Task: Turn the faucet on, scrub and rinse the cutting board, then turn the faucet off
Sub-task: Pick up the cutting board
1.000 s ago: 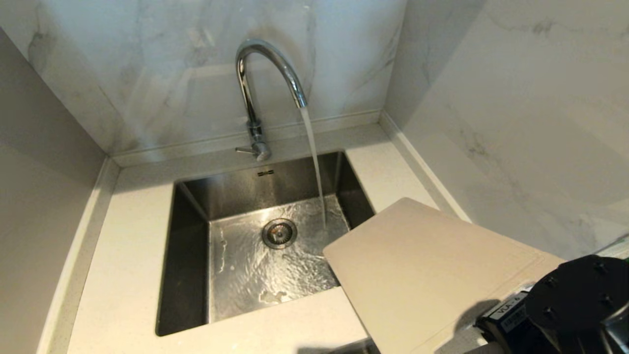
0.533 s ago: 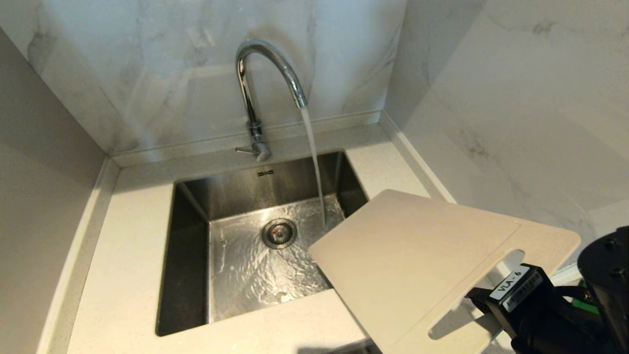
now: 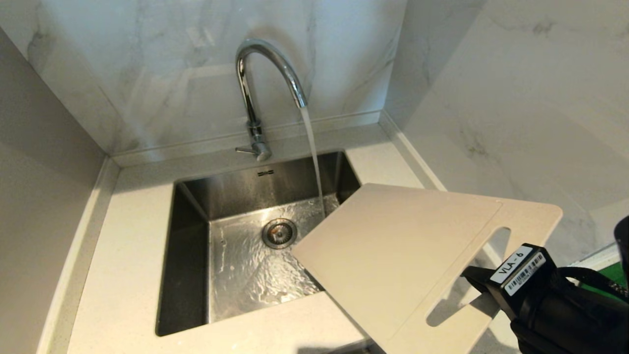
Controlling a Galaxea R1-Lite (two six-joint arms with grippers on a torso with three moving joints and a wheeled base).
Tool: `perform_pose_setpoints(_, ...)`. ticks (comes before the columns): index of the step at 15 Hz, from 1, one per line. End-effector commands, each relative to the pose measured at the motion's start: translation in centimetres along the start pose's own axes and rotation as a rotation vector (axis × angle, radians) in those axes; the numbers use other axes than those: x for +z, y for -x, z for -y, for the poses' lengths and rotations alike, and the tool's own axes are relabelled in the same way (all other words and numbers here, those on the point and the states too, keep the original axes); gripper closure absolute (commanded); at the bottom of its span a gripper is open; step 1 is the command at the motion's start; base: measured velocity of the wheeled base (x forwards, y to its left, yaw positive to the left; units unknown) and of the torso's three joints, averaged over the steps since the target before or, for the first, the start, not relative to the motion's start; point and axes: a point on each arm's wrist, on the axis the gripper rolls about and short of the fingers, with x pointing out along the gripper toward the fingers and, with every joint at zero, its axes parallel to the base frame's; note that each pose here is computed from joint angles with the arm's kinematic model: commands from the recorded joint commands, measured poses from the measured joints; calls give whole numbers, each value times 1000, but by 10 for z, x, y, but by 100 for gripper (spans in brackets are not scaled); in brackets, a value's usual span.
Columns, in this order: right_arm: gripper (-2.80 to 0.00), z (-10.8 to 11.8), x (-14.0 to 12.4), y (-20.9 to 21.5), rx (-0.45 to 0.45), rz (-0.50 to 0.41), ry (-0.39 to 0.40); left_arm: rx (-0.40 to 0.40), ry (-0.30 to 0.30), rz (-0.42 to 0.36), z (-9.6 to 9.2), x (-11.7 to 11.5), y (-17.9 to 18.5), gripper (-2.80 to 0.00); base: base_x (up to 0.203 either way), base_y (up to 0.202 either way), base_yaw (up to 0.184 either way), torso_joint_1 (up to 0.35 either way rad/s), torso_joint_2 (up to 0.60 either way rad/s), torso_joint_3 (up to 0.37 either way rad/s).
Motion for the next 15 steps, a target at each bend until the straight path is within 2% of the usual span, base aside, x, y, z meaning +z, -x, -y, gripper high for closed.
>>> perform_pose_setpoints(1, 0, 2, 0, 0, -10, 13, 10, 0, 0, 1, 0, 0, 0, 0, 0, 0, 0, 0, 0, 0)
perform_pose_setpoints(6, 0, 11, 3, -5, -34, 126, 26, 1, 0, 0, 0, 0, 0, 0, 0, 0, 0, 0, 0, 0)
perform_pose_setpoints(9, 0, 14, -8, -7, -33, 152, 86, 0, 0, 1, 0, 0, 0, 0, 0, 0, 0, 0, 0, 0)
perform_pose_setpoints(15, 0, 18, -35, -20, -59, 170, 261, 0, 0, 0, 0, 0, 0, 0, 0, 0, 0, 0, 0, 0)
